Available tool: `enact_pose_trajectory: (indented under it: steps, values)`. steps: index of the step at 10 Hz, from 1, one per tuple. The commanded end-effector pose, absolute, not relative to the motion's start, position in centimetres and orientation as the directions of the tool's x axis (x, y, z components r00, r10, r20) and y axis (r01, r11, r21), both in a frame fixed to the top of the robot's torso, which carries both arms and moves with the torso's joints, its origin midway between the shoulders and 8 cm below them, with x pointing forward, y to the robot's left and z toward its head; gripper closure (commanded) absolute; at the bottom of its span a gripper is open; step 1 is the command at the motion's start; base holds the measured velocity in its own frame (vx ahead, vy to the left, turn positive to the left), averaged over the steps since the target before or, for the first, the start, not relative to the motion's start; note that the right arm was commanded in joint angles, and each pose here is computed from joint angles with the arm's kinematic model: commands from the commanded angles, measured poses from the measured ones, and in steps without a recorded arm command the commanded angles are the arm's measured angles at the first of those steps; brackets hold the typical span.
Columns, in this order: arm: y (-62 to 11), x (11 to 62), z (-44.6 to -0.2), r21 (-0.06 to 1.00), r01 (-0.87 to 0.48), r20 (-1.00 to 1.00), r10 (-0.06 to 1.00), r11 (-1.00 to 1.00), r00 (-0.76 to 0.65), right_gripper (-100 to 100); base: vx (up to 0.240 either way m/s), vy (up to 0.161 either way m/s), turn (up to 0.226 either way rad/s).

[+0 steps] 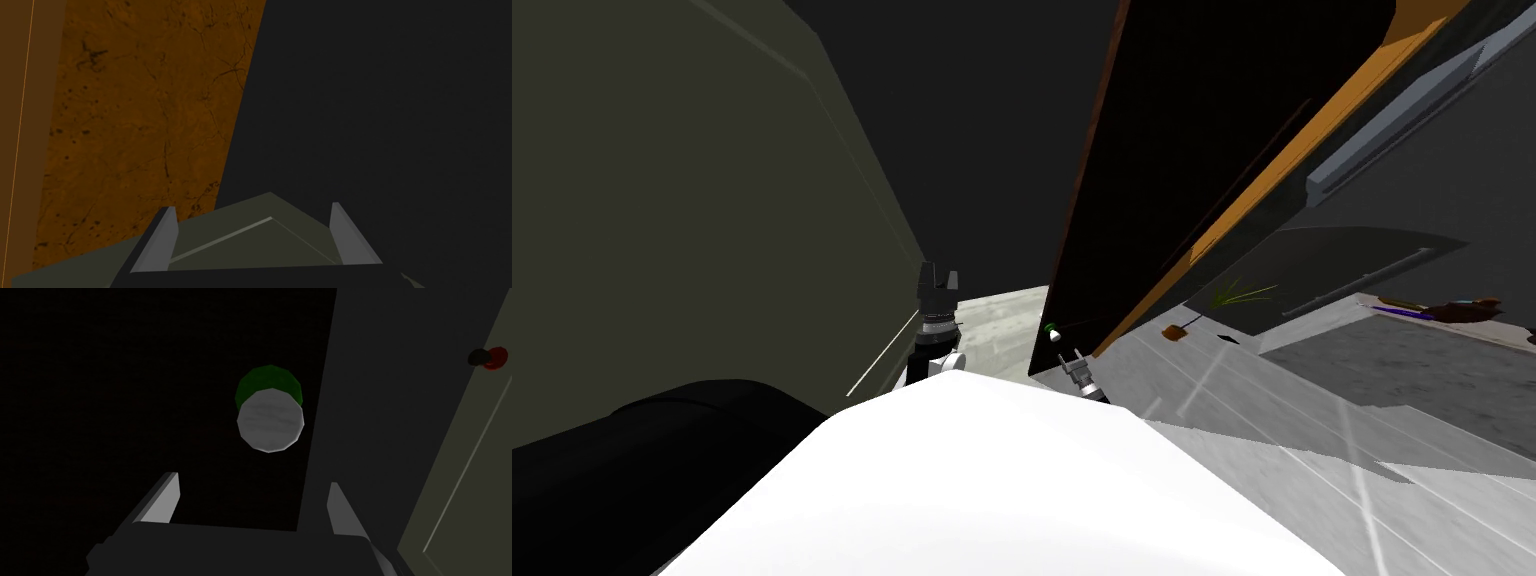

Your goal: Push the door open

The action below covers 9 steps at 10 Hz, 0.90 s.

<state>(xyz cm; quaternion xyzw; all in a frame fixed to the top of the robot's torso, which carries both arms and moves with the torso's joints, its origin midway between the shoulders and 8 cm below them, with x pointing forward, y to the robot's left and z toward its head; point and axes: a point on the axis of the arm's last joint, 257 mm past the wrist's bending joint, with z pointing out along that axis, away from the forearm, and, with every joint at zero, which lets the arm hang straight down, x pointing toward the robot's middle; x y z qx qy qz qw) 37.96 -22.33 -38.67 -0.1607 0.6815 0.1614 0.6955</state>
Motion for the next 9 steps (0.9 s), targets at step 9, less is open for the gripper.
enact_pose_trajectory:
  steps: [9]
  values:
    - [-23.1,42.2,-38.5,0.008,-0.287,-0.999,0.018,0.958,0.031,-100,0.004,-0.024,0.138]
